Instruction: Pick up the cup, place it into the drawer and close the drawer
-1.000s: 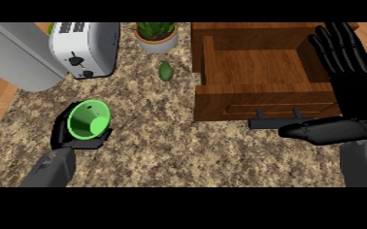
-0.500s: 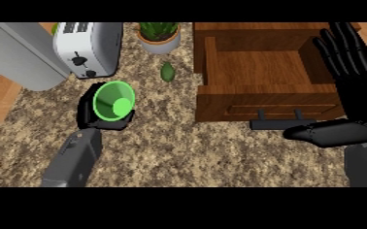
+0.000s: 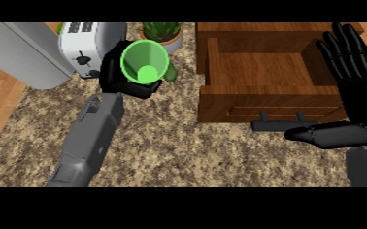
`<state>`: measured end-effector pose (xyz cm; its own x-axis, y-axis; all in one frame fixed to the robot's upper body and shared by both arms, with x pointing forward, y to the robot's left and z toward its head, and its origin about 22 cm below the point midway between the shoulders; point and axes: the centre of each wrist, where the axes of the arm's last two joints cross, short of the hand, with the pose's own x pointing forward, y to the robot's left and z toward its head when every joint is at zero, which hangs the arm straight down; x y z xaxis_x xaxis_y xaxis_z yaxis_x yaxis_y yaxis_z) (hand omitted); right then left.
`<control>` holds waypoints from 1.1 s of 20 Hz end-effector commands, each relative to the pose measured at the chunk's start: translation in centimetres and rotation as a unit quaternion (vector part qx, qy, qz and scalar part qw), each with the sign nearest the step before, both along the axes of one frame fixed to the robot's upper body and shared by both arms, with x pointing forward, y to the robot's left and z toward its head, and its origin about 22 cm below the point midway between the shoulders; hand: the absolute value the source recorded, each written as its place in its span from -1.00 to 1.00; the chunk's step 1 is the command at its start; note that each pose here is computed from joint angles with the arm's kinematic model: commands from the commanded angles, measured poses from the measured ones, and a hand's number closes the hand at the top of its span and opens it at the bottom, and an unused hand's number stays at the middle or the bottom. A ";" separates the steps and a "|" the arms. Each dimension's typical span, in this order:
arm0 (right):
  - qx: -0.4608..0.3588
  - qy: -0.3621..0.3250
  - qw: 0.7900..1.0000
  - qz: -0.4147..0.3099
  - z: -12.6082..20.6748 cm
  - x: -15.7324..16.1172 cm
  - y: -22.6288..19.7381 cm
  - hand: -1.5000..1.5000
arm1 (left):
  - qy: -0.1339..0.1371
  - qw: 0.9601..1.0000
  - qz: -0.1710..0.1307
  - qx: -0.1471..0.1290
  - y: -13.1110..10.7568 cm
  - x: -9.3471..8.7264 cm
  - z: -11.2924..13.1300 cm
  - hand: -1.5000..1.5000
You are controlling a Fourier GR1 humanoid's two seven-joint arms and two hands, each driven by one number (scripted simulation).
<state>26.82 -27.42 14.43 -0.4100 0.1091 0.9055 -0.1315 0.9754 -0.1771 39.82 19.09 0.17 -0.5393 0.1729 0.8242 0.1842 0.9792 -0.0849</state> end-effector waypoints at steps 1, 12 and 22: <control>-0.004 -0.006 1.000 0.000 -0.4 0.7 -0.1 -1.00 | -0.019 0.999 -0.033 0.009 -4.7 1.8 5.8 1.00; 0.000 -0.021 1.000 -0.011 -0.3 1.0 0.3 -1.00 | 0.007 0.998 0.000 0.061 -13.1 3.4 16.4 1.00; 0.008 -0.024 1.000 0.019 -0.2 1.8 -0.7 -1.00 | 0.114 0.981 0.033 0.153 -16.0 4.7 16.3 1.00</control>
<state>28.53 -27.04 14.25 -0.4429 0.0973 0.8913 -0.1490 0.9723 -0.1802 44.30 3.62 17.24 -0.3836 -0.0531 0.9220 0.1570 0.9801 0.1217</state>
